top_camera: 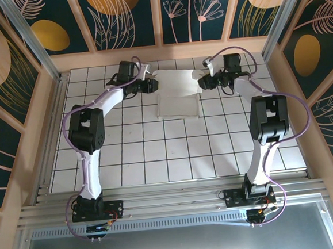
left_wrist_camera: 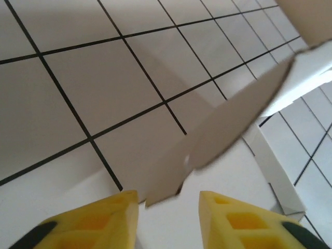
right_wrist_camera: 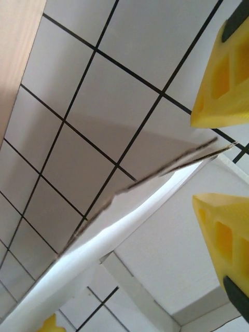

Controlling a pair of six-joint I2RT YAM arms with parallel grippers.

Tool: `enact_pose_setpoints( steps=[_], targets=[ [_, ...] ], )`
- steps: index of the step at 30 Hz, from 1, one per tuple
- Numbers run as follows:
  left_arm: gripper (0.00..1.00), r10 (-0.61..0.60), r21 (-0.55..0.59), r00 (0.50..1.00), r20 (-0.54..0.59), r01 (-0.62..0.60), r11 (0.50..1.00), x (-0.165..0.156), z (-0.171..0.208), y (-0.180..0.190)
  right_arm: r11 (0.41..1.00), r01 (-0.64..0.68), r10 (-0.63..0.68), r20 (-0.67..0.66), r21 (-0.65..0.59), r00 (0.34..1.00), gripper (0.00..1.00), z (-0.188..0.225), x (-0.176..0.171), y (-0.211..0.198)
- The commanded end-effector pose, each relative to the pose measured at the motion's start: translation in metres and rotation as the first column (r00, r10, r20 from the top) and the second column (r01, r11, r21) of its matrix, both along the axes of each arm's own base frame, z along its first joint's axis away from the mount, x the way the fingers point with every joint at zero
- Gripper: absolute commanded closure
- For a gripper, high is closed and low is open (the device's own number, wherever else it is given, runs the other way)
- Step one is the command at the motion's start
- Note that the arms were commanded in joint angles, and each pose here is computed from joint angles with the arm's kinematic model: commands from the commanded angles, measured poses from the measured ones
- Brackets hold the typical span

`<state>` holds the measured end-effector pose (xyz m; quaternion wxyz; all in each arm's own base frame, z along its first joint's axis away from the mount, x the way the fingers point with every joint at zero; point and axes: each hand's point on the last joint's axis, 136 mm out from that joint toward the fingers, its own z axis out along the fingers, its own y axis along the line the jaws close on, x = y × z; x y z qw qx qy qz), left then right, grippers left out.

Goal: Fold the paper box

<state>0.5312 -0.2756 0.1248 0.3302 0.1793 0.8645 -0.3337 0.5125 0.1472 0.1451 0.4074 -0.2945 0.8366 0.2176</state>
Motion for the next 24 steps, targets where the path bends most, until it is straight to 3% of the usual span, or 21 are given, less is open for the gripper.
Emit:
enact_pose_setpoints(
  steps=[1,9,15,22,24],
  targets=[
    [0.71,0.045,0.086,0.997,-0.064,-0.04,0.996,0.002,-0.019,-0.001,0.998,0.004,-0.004,-0.001,-0.063,1.0,0.69,-0.011,0.001,0.004],
    [0.87,0.106,0.113,0.991,-0.086,-0.096,0.989,0.003,-0.015,-0.002,0.985,0.076,-0.074,0.018,-0.156,0.997,0.78,-0.018,-0.001,0.002],
    [0.99,0.132,0.117,0.989,-0.062,-0.124,0.985,0.002,-0.007,0.0,0.953,0.206,-0.197,0.063,-0.223,0.978,0.64,-0.014,-0.004,-0.009],
    [1.0,0.134,0.106,0.991,0.015,-0.135,0.985,0.009,0.008,-0.006,0.952,0.227,-0.219,0.059,-0.207,0.974,0.81,-0.005,-0.006,-0.009],
    [1.0,0.138,0.131,0.99,0.042,-0.142,0.981,0.013,0.011,-0.006,0.945,0.243,-0.236,0.057,-0.219,0.97,0.79,-0.004,-0.003,-0.009]
  ],
)
